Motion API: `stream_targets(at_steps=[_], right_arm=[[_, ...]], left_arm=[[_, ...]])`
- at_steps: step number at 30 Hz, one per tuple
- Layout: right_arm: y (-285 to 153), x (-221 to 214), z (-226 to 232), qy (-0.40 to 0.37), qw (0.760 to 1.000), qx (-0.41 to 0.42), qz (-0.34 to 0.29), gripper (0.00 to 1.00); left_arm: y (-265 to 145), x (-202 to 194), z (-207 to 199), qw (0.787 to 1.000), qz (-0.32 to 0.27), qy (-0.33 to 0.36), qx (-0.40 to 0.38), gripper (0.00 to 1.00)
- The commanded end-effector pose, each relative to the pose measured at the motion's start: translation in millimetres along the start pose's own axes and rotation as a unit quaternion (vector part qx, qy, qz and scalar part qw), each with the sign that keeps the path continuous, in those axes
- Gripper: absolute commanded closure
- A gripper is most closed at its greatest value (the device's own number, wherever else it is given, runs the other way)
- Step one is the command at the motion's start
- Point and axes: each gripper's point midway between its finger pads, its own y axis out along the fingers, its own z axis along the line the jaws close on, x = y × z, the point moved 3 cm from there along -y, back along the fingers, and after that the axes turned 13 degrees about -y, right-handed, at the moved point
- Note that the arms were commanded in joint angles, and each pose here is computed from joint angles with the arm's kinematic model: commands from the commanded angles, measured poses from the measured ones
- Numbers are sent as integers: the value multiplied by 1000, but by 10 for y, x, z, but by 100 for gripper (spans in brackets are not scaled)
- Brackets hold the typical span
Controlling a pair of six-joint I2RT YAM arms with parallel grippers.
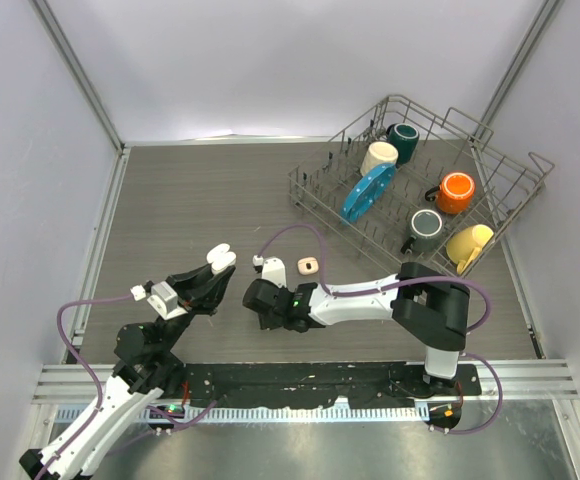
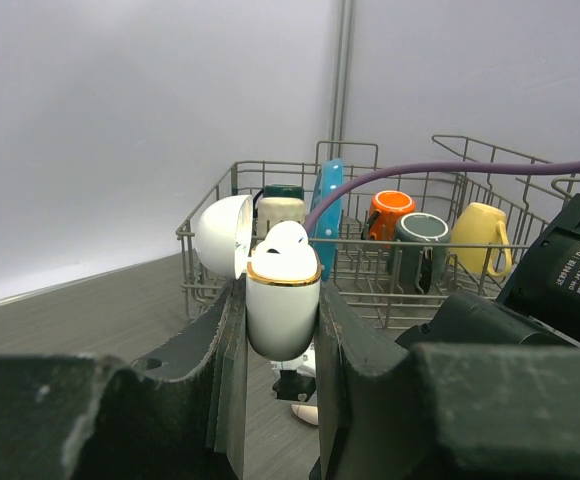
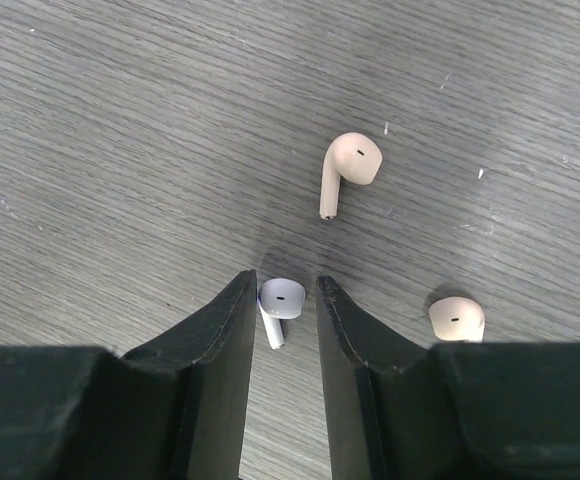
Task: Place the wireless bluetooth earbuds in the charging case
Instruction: Pick up the earbud from the center of the board.
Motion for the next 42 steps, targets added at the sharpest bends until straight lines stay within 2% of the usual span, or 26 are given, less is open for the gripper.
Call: stream_targets(at_steps=[1,11,18,31,38,42], right_arm=[[-39,139,95,2,1000,8,-17,64],[-27,109,112,-1,1000,11,-11,63],[-15,78,103,-6,1000,7,-5,66],[-30,72,93,-11,1000,-1,-2,63],[-22,55,74,-13,1000,-6,0,65],[-10,48,95,-14,1000,-4,3,69]], left_arm=[[-7,230,-56,999,-49,1,-9,100],[-7,234,-57,999,-49,-1,-8,100],[-9,227,-55,999,-49,-2,-8,100],[-9,222,-48,999,-49,-4,-6,100],[-9,212,-45,999,-47,-4,-5,100],[-9,212,-46,999,-47,-5,-5,100]])
